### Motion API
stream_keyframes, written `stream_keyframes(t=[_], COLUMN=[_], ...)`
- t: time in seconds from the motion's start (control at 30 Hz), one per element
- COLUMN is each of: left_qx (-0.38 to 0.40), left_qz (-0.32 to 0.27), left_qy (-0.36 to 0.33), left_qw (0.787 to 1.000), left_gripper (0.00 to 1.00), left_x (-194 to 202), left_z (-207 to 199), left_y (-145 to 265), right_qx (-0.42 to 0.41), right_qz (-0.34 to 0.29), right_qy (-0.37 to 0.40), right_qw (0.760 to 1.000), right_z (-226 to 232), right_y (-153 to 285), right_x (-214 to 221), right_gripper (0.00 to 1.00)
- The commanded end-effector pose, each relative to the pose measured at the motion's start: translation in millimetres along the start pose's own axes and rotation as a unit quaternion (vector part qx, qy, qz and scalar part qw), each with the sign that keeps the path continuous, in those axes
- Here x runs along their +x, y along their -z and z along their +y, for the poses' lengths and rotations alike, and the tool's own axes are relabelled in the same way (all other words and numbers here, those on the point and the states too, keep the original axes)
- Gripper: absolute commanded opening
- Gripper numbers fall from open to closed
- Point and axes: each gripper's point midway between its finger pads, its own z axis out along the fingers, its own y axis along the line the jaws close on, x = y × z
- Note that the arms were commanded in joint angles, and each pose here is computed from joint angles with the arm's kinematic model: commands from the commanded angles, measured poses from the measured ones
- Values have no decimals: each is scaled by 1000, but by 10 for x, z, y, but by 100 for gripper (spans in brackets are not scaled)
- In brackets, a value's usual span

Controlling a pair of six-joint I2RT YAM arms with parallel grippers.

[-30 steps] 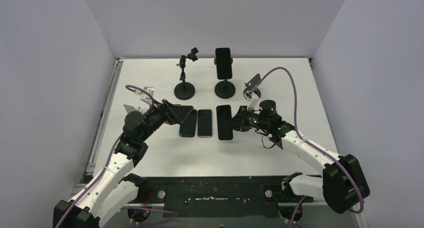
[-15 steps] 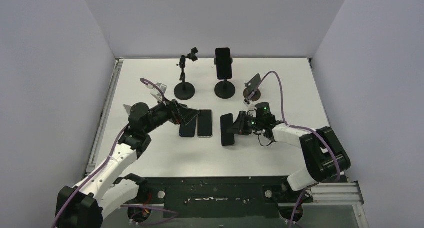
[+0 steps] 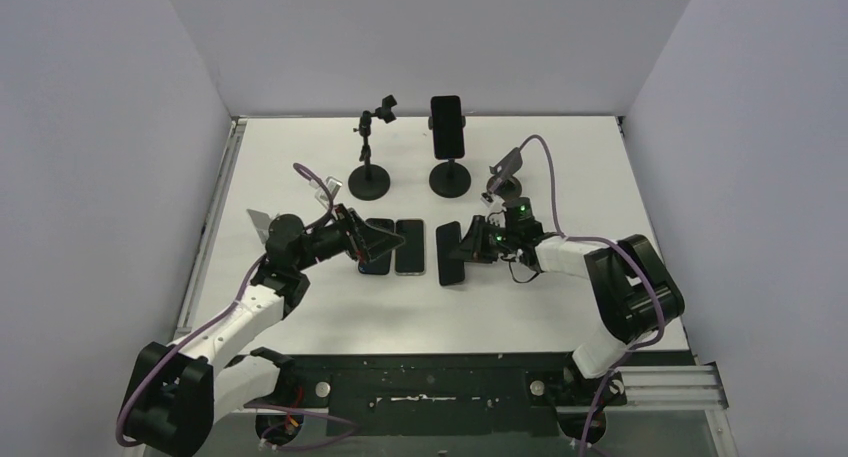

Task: Remove the phone from the phone stand
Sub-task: Place the phone at the center of the board.

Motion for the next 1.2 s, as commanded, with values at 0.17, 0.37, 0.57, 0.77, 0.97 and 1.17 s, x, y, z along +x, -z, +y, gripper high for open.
stream_keyframes(t=[0.17, 0.37, 0.57, 0.77, 0.97, 1.17], left_qx=[40, 27, 20, 15, 7, 5], left_qz=[-28, -37, -43, -46, -49, -48], left_qy=[-38, -38, -39, -38, -36, -34], left_qw=[998, 998, 998, 998, 998, 998], left_gripper=[98, 97, 97, 97, 97, 97], left_x=[-171, -211, -242, -257, -260, -254], left_z=[-217, -159, -131, -106, -72, -56], left_y=[17, 18, 31, 37, 42, 38], right_qx=[7, 9, 12, 25, 21, 25], right_qz=[-35, -36, -40, -51, -60, -56], right_qy=[35, 10, -28, -59, -80, -78], right_qw=[999, 999, 999, 997, 995, 995], right_z=[-52, -121, -204, -338, -382, -393], right_y=[-155, -247, -321, -349, -386, -371], right_x=[-306, -316, -305, -305, -312, -276], right_gripper=[0, 3, 9, 10, 11, 41])
